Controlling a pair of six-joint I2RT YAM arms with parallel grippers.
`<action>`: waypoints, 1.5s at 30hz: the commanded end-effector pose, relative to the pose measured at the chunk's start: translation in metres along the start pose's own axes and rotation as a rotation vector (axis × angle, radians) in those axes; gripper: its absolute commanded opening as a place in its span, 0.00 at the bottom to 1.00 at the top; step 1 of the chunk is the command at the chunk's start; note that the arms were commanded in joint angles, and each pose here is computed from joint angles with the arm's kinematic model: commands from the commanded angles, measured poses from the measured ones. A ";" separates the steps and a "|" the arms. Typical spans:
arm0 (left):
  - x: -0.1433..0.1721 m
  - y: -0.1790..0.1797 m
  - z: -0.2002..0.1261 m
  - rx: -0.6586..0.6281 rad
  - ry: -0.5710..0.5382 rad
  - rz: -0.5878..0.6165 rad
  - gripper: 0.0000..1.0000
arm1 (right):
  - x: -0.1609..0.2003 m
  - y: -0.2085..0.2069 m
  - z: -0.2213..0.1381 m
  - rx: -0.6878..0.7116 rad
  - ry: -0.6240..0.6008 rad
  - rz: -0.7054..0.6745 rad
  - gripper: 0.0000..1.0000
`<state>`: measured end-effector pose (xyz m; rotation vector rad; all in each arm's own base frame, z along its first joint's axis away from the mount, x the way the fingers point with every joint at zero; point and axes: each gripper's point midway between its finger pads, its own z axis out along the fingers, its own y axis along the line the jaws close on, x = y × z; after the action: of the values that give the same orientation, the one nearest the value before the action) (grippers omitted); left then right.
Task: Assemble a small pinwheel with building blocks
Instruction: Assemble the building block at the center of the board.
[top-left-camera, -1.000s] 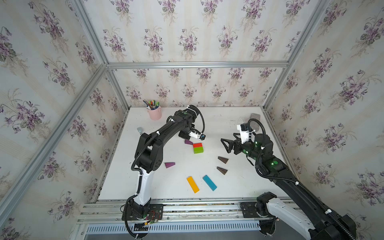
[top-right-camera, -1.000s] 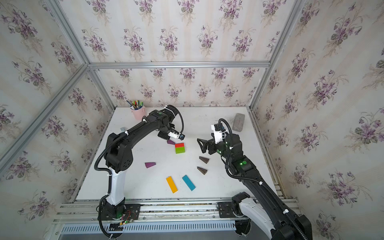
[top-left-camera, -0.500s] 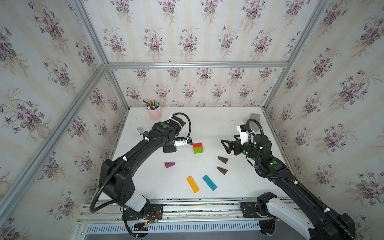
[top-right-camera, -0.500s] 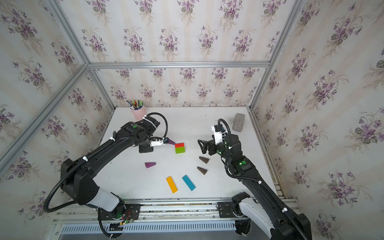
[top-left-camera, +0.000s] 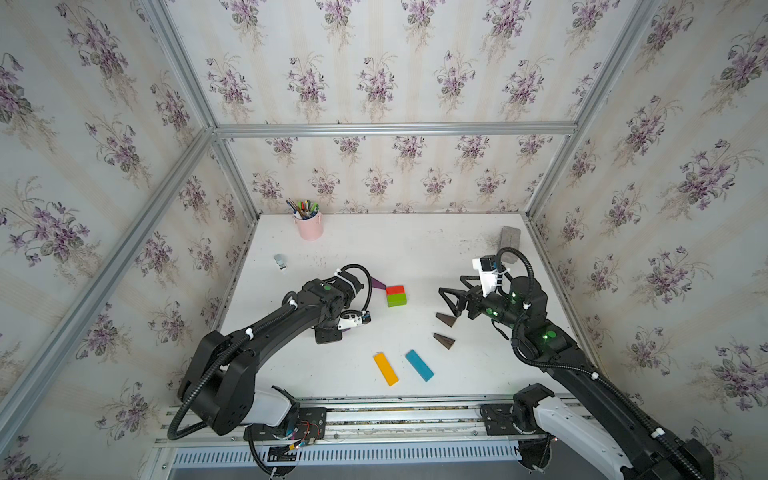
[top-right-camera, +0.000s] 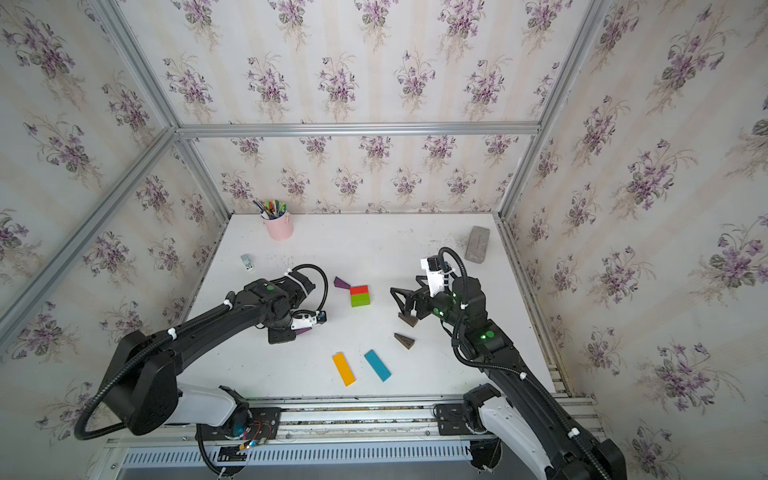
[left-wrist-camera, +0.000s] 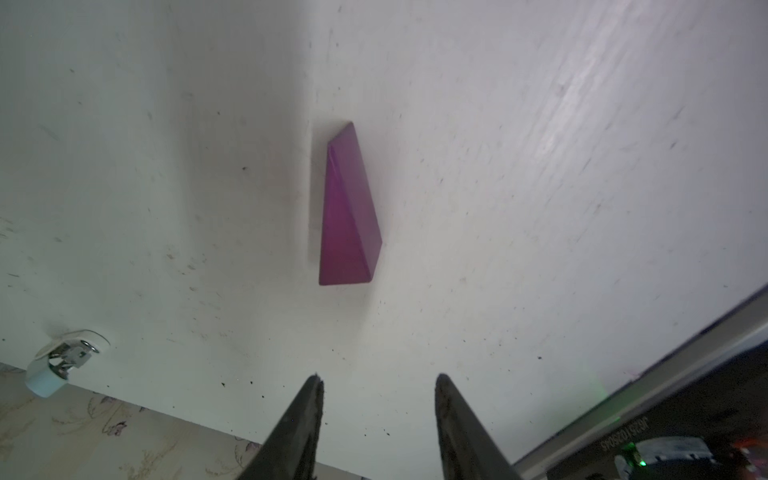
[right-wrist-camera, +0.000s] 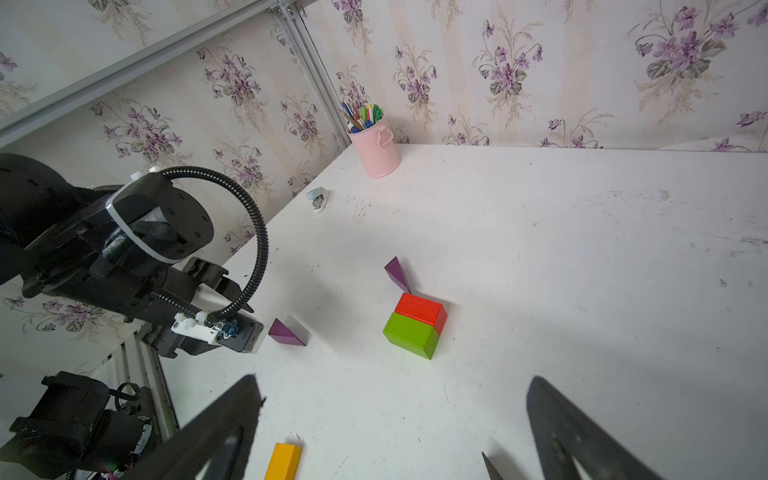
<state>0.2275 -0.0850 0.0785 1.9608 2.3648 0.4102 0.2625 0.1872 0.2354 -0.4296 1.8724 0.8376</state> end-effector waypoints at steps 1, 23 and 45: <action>-0.028 0.012 -0.003 -0.081 -0.168 0.129 0.46 | -0.005 0.001 0.000 -0.005 -0.023 -0.007 1.00; -0.029 -0.003 0.029 0.068 -0.160 0.207 0.43 | -0.003 -0.004 0.002 0.018 -0.012 -0.017 1.00; -0.022 0.006 0.037 0.054 -0.127 0.171 0.42 | -0.002 -0.005 0.004 0.021 -0.010 -0.021 1.00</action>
<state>0.2478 -0.0981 0.0415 2.1515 2.1631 0.2468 0.2674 0.1854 0.2290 -0.4225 1.8887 0.8086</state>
